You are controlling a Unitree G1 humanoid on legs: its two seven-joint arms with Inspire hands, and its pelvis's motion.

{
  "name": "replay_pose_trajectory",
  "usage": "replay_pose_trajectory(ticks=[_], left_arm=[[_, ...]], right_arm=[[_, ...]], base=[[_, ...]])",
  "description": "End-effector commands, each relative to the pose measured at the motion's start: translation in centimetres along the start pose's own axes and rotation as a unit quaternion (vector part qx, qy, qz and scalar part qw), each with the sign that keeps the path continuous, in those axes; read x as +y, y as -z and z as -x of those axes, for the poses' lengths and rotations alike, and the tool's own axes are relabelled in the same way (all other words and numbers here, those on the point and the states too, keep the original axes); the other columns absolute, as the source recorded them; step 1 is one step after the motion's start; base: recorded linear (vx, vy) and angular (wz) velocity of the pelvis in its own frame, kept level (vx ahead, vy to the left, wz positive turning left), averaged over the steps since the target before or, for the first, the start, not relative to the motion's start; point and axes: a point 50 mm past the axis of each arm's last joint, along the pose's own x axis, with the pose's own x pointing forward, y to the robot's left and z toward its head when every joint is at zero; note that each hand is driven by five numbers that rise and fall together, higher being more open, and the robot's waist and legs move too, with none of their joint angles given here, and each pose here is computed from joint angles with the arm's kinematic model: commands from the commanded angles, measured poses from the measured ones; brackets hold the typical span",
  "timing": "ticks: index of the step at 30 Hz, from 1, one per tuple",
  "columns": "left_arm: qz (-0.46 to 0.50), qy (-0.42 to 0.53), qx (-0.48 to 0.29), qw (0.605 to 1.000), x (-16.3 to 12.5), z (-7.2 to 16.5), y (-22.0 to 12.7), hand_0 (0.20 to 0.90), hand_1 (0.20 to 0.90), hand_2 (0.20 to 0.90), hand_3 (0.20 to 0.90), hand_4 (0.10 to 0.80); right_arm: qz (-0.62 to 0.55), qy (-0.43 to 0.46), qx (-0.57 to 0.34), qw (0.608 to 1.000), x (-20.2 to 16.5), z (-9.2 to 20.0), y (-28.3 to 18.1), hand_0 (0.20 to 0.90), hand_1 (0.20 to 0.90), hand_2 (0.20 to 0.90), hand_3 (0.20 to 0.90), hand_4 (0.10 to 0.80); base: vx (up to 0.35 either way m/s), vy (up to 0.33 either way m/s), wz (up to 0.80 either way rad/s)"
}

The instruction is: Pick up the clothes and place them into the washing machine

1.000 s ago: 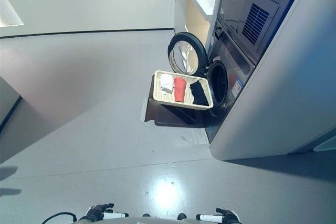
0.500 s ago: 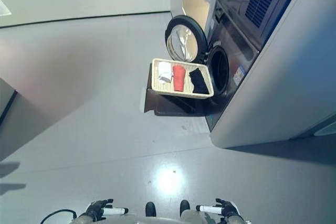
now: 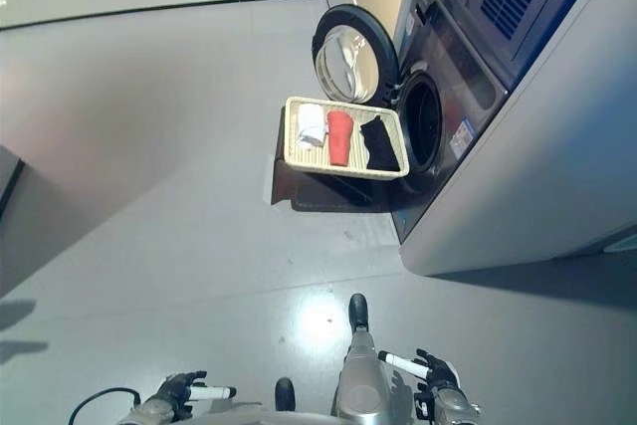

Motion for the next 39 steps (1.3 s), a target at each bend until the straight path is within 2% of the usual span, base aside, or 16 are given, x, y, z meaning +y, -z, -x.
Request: replay_pose_trajectory(ticks=[1, 6, 9, 11, 14, 21, 26, 32, 39], left_arm=[[0.006, -0.018, -0.059, 0.998, 1.0, -0.2, -3.3, 0.900, 0.900, 0.900, 0.900, 0.800], [0.020, -0.010, -0.103, 0.994, 0.4, 0.0, -6.0, 0.900, 0.900, 0.900, 0.900, 0.800], [0.030, -0.019, -0.106, 0.994, 0.8, 0.0, -6.1, 0.900, 0.900, 0.900, 0.900, 0.800], [0.036, -0.025, -0.095, 0.995, 1.0, -0.1, -5.3, 0.900, 0.900, 0.900, 0.900, 0.800], [0.046, -0.033, -0.049, 0.997, 1.0, -0.1, -2.3, 0.900, 0.900, 0.900, 0.900, 0.800], [0.029, -0.021, 0.000, 0.999, 0.0, 0.1, 0.7, 0.900, 0.900, 0.900, 0.900, 0.800], [0.027, -0.037, -0.016, 0.999, 1.6, 0.0, -0.3, 0.900, 0.900, 0.900, 0.900, 0.800], [0.000, -0.064, -0.052, 0.997, 3.4, 0.0, -2.6, 0.900, 0.900, 0.900, 0.900, 0.800], [-0.009, -0.051, -0.089, 0.995, 2.5, 0.0, -4.5, 0.900, 0.900, 0.900, 0.900, 0.800]], right_arm=[[0.046, 0.020, 0.041, 0.998, -2.3, 0.4, 2.3, 0.900, 0.900, 0.900, 0.900, 0.800], [0.041, 0.022, -0.002, 0.999, -2.4, 0.0, -0.3, 0.900, 0.900, 0.900, 0.900, 0.800], [0.044, 0.023, -0.017, 0.999, -2.3, -0.1, -1.5, 0.900, 0.900, 0.900, 0.900, 0.800], [0.041, 0.026, -0.032, 0.998, -2.2, -0.2, -2.4, 0.900, 0.900, 0.900, 0.900, 0.800], [0.037, 0.022, -0.061, 0.997, -1.9, -0.3, -4.1, 0.900, 0.900, 0.900, 0.900, 0.800], [0.061, 0.011, -0.048, 0.997, -1.2, -0.2, -3.0, 0.900, 0.900, 0.900, 0.900, 0.800], [0.041, 0.010, -0.008, 0.999, -1.0, -0.1, -0.6, 0.900, 0.900, 0.900, 0.900, 0.800], [0.031, 0.026, -0.025, 0.999, -1.6, -0.2, -1.8, 0.900, 0.900, 0.900, 0.900, 0.800], [0.053, 0.035, -0.057, 0.996, -1.5, -0.3, -4.0, 0.900, 0.900, 0.900, 0.900, 0.800]], base=[[0.423, -0.343, 1.12], [0.391, -0.408, -0.04], [0.285, -0.229, -0.38], [0.378, -0.078, -0.07], [0.466, 0.047, 0.08], [0.523, 0.119, -0.74], [0.404, 0.185, -1.03], [0.243, 0.184, -0.13], [0.254, -0.036, 0.07]])
